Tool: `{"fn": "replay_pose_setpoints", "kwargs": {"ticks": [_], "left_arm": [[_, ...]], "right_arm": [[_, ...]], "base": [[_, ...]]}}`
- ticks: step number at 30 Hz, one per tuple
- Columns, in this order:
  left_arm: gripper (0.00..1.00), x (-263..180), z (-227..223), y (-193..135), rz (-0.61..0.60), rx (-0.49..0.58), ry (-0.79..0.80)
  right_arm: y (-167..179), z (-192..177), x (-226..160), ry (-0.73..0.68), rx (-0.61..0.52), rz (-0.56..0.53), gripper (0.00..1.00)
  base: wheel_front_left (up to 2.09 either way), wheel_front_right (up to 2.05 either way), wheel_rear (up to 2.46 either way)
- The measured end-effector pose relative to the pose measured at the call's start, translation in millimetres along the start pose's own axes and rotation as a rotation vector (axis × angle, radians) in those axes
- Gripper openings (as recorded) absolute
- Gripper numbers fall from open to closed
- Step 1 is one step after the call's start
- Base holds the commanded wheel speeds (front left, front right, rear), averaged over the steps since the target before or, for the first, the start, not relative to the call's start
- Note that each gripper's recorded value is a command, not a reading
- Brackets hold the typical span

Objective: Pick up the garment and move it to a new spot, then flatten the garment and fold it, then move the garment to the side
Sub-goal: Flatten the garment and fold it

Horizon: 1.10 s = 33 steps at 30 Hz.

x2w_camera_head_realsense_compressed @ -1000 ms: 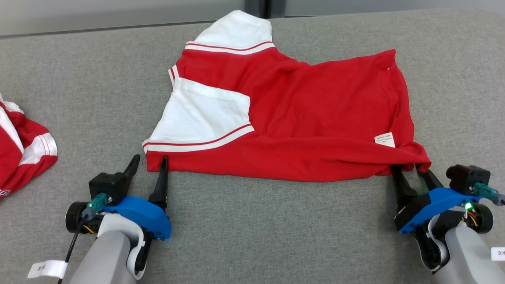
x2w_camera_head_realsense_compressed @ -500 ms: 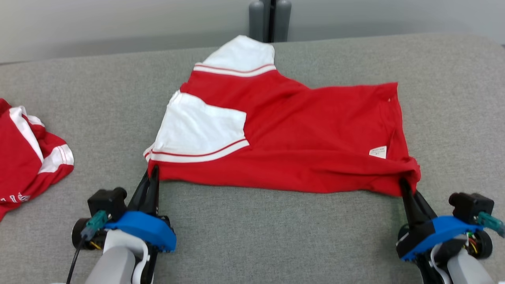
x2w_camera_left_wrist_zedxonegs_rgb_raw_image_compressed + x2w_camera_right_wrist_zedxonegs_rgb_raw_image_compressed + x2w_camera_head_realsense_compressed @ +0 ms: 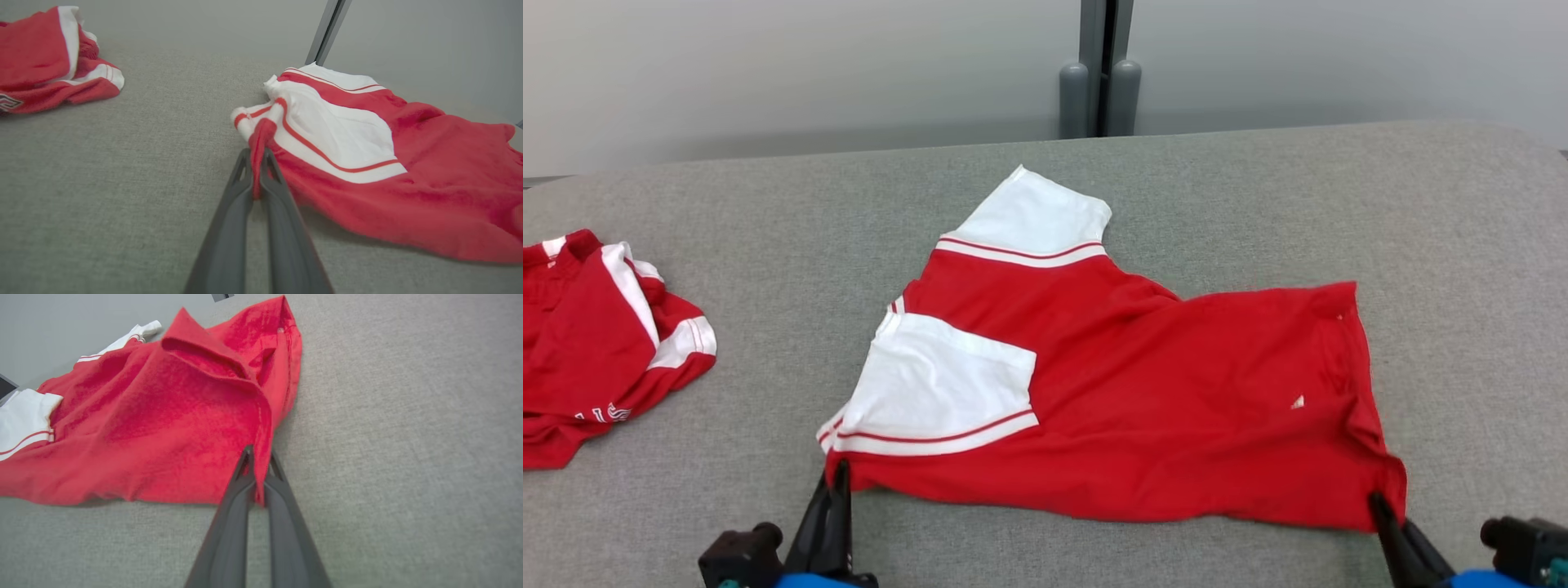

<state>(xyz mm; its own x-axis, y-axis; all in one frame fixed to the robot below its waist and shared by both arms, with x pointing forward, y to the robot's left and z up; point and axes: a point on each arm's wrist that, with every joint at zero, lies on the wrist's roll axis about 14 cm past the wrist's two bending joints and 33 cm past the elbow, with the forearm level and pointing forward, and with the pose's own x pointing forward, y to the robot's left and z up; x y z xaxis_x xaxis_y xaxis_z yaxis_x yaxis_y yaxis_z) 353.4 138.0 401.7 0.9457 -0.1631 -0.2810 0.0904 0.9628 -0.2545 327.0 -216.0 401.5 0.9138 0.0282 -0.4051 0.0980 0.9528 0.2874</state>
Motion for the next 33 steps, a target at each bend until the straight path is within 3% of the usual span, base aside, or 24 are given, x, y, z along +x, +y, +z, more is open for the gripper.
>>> {"fn": "replay_pose_setpoints", "kwargs": {"ticks": [4,5,6,7,26,33], "left_arm": [[0.00,-13,-10,-1,0.013,-0.014,0.036],[0.00,-15,-12,-2,0.015,-0.009,0.043],[0.65,-16,-12,-3,0.012,0.000,0.043],[1.00,-16,-11,-4,0.009,0.009,0.039],[1.00,19,94,-6,-0.006,0.141,-0.301],[1.00,28,126,1,0.003,0.194,-0.385]], "right_arm": [[-4,-17,-15,0.066,0.032,-0.024,0.00],[-6,-18,-17,0.073,0.027,-0.032,0.29],[-7,-16,-19,0.065,0.015,-0.038,1.00],[-8,-12,-19,0.053,0.011,-0.042,1.00],[17,107,-3,-0.448,-0.092,-0.001,1.00],[19,118,6,-0.494,-0.121,-0.010,1.00]], "base": [[0.00,0.00,0.00],[0.00,0.00,0.00],[0.00,0.00,0.00],[0.00,0.00,0.00],[0.00,0.00,0.00],[0.00,0.00,0.00]]}}
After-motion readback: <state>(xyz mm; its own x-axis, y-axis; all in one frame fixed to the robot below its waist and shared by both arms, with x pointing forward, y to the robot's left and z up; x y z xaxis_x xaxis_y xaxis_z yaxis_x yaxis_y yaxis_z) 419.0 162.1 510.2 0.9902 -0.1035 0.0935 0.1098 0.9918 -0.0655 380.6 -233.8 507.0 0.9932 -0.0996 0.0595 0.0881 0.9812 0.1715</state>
